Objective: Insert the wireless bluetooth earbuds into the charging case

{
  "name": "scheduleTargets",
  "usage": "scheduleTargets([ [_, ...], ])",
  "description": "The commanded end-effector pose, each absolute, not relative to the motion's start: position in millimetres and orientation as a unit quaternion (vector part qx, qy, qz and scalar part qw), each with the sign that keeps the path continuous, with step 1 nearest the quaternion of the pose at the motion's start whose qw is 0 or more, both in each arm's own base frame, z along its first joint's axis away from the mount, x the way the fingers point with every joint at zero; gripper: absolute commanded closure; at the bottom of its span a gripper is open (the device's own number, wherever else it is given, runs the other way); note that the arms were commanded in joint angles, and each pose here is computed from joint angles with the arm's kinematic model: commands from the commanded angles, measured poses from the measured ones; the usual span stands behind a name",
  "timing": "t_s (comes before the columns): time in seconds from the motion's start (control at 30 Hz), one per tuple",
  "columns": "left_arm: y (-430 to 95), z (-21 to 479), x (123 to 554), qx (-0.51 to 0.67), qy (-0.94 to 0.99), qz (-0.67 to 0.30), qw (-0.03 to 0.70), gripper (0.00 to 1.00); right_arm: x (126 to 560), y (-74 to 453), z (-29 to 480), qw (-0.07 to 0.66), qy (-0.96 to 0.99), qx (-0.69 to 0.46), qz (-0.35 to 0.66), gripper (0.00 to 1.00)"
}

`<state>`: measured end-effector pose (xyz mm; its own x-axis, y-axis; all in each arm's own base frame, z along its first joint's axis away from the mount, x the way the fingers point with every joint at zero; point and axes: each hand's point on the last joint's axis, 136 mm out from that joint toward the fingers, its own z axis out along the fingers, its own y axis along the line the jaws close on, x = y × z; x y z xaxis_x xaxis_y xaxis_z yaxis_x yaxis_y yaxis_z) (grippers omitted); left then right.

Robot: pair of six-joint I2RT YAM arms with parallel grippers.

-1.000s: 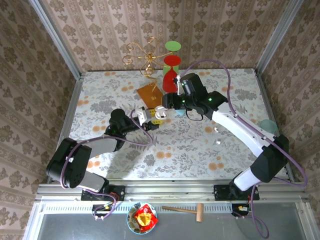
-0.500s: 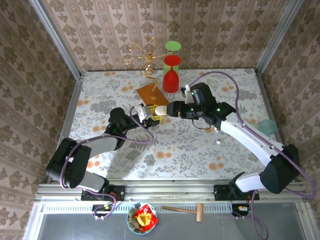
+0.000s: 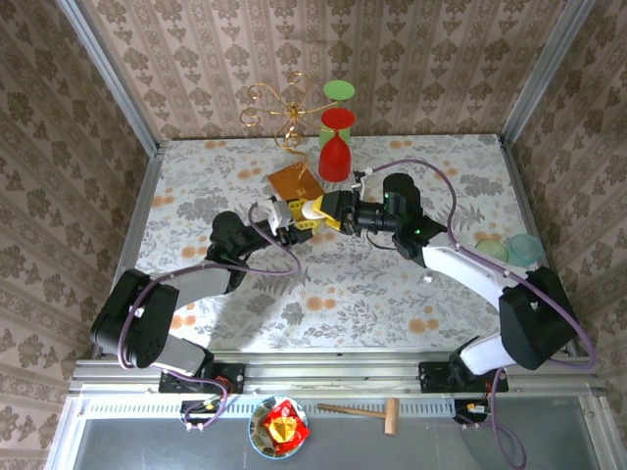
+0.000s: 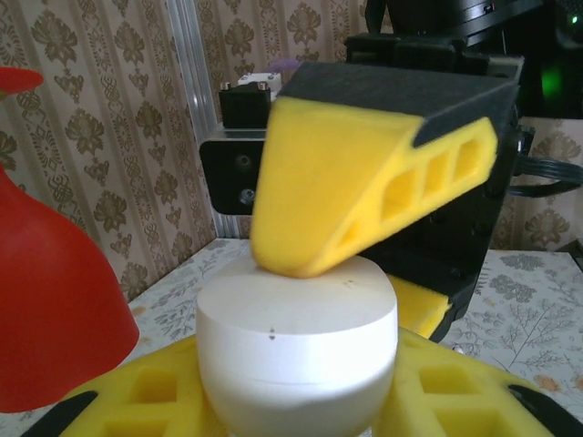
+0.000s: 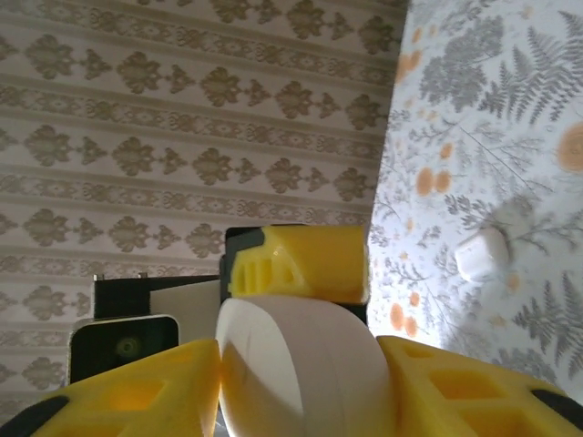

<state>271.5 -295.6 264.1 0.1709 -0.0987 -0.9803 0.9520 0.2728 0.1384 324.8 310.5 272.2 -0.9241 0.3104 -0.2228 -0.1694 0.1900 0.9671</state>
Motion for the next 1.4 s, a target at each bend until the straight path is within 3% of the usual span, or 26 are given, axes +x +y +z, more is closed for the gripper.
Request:
scheduleTargets([
  [0.0,-297,302,257,0.444,0.428,-0.425,0.663,0.74,324,316,276,0.161,0.721,0.059,0.672,0.65],
  [0.2,-295,295,260,0.445,0.437,-0.417,0.661,0.73,323,312,274,0.173,0.729,0.059,0.660,0.84],
  [0.27,-294,292,262,0.442,0.443,-0.414,0.661,0.66,327,307,270,0.186,0.737,0.063,0.647,0.86],
  [0.43,-288,264,272,0.440,0.495,-0.384,0.644,0.14,347,265,230,0.252,0.799,0.108,0.536,0.89],
  [0.53,-283,238,277,0.440,0.537,-0.357,0.625,0.01,360,228,210,0.289,0.822,0.147,0.469,0.90],
  [0.87,-248,193,282,0.404,0.652,-0.267,0.584,0.00,426,146,126,0.334,0.865,0.220,0.304,0.90],
  [1.13,-197,181,313,0.271,0.747,-0.200,0.574,0.00,483,129,76,0.330,0.880,0.241,0.241,0.89],
  [1.37,-138,159,328,0.155,0.819,-0.131,0.537,0.00,499,121,46,0.309,0.893,0.248,0.214,0.82],
])
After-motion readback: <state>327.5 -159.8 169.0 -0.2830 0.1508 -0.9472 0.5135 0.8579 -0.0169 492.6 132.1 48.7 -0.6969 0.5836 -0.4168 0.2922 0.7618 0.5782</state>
